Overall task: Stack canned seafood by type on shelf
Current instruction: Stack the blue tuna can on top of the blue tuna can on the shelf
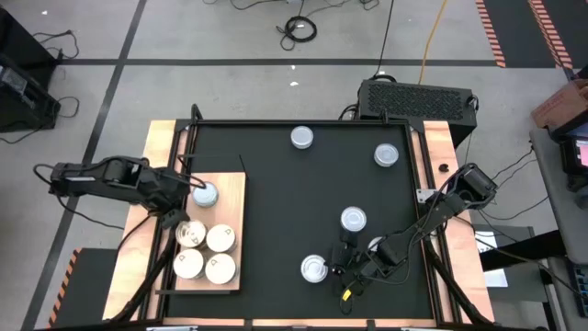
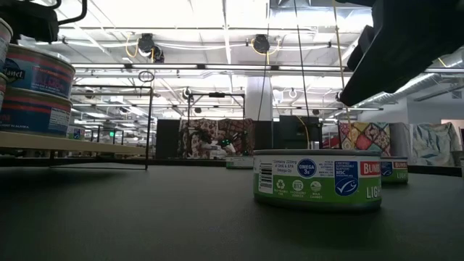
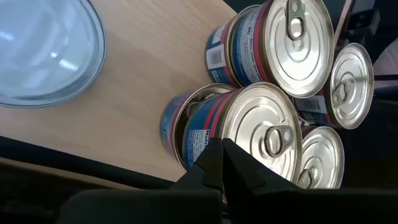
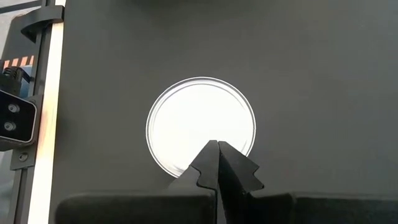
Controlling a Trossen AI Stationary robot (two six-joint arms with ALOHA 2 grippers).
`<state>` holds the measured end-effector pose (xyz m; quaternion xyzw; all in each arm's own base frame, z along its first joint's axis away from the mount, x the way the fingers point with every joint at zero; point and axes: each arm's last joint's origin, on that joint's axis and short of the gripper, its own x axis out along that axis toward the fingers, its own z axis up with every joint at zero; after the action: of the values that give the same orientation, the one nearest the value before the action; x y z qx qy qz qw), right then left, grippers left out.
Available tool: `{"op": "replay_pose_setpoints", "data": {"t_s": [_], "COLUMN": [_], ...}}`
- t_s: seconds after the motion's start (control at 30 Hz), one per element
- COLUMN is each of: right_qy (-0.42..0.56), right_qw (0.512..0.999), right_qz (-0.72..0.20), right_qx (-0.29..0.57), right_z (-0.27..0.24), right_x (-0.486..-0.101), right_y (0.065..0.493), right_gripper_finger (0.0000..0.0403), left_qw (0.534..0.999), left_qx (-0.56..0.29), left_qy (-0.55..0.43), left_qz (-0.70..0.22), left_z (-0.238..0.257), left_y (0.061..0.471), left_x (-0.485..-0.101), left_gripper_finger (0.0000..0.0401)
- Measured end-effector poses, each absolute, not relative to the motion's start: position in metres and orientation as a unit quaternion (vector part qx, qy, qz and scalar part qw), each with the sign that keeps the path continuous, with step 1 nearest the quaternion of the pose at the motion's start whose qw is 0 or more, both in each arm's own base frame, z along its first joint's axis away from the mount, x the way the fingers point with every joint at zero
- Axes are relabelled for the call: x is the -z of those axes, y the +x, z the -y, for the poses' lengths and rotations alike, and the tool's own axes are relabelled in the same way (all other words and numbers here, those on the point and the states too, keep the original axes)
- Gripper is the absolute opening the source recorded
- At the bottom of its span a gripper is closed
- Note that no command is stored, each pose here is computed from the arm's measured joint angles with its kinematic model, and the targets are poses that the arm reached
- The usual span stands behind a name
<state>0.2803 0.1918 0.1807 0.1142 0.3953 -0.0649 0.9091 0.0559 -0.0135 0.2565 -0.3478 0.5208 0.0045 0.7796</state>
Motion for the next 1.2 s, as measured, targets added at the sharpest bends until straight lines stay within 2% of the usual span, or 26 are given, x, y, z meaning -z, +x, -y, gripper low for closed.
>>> {"op": "replay_pose_setpoints", "data": {"t_s": [0.53, 0.87, 1.2], "right_qy": [0.116, 0.123, 0.124], "right_qw": [0.909, 0.906, 0.906], "right_qz": [-0.395, -0.401, -0.401], "right_qx": [0.065, 0.057, 0.056], "right_z": [-0.192, -0.193, -0.193], "right_x": [-0.181, -0.181, -0.181], "right_y": [0.28, 0.28, 0.28], "right_gripper_finger": [0.0, 0.0, 0.0], "left_qw": [0.76, 0.758, 0.758], "left_qx": [-0.015, -0.014, -0.014], "left_qy": [-0.336, -0.335, -0.335], "left_qz": [-0.557, -0.559, -0.559], "left_z": [0.015, 0.015, 0.015], "left_y": [0.073, 0.073, 0.073], "left_x": [-0.252, -0.252, -0.252], "left_gripper_finger": [0.0001, 0.0052, 0.0056]}}
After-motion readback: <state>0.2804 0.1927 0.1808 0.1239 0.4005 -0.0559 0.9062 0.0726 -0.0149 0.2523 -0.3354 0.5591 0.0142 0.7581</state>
